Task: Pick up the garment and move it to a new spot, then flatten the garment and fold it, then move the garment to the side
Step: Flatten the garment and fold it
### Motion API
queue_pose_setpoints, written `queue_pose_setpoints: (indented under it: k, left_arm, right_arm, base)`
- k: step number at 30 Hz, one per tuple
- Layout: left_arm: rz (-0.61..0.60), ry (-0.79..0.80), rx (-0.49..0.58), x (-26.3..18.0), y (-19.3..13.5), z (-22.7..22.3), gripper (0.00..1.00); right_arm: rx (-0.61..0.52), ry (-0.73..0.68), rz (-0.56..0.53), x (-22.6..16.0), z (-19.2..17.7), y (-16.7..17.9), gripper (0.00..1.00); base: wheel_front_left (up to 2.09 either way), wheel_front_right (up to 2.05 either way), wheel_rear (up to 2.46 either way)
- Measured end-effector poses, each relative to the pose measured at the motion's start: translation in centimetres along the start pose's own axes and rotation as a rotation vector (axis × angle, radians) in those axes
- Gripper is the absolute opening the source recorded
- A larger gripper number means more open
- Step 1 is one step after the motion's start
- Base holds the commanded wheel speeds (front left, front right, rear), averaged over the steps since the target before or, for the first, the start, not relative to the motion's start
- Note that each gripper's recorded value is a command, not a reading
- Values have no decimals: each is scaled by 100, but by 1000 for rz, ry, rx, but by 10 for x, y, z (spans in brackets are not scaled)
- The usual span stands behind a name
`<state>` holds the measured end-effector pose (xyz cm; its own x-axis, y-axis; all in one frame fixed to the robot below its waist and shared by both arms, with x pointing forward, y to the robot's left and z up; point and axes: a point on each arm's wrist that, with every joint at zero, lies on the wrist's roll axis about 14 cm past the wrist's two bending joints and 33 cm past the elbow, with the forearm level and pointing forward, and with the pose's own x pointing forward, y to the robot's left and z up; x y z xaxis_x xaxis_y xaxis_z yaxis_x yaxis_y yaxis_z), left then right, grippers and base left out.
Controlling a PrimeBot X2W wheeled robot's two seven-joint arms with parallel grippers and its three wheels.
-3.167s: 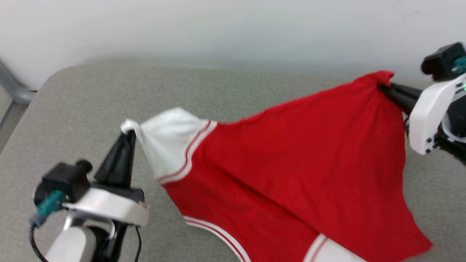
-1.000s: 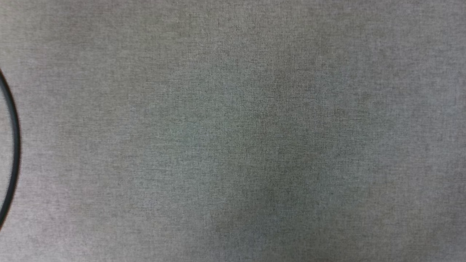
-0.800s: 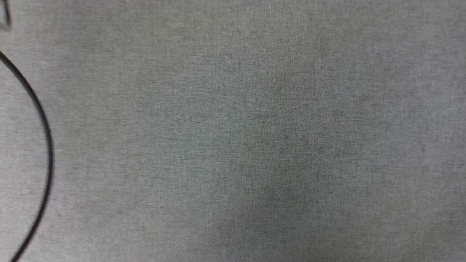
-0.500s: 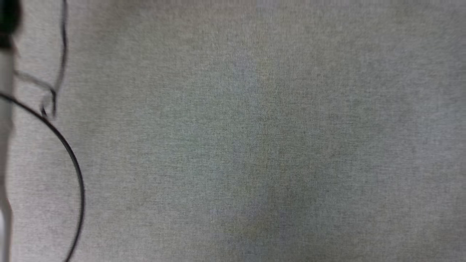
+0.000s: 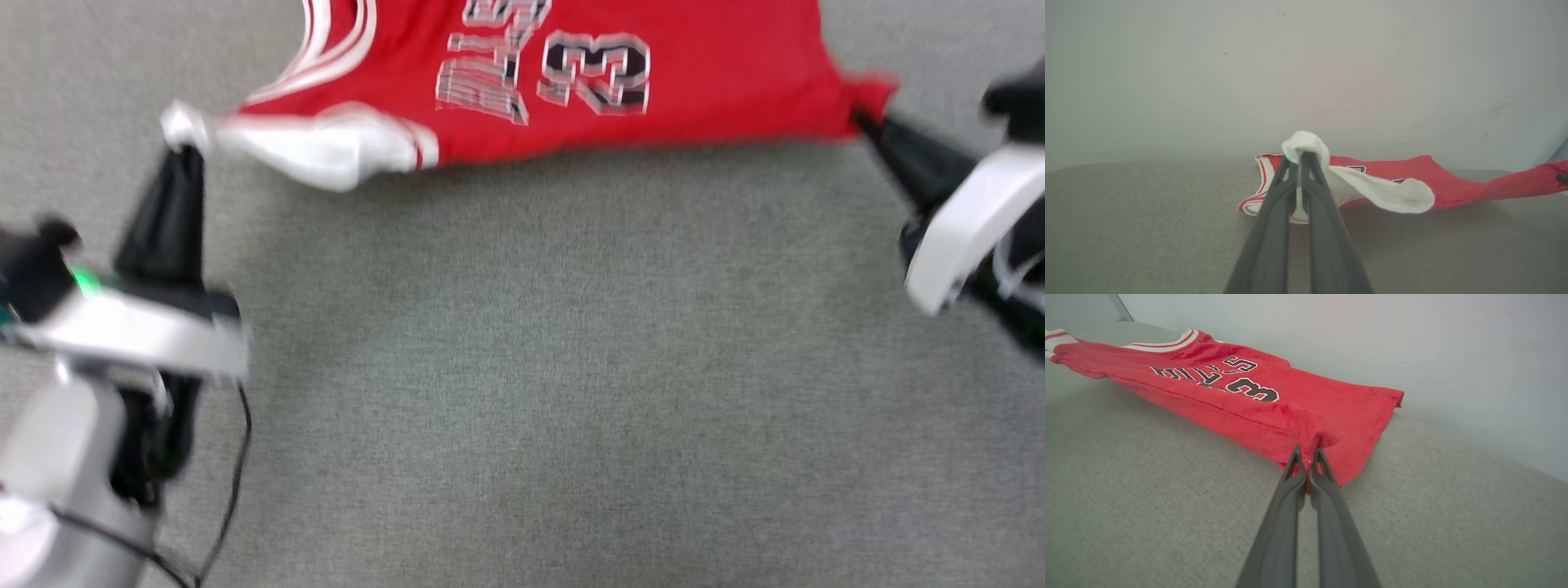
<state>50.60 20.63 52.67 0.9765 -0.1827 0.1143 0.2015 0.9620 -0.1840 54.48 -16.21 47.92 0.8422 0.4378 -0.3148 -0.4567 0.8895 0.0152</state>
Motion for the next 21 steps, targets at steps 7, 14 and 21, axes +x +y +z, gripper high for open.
queue_pose_setpoints:
  k: [7,14,21]
  left_arm:
    - [55,132,-117,-74,-15,-30,0]
    - [98,191,-201,-118,-22,-40,0]
    - [172,289,-321,-180,-30,-63,0]
  right_arm:
    - [40,84,0,-50,-36,20,0]
    - [85,133,-30,-89,-61,27,0]
    - [132,187,-35,-130,-92,51,0]
  base:
    - [0,0,0]
    - [0,0,0]
    - [0,0,0]
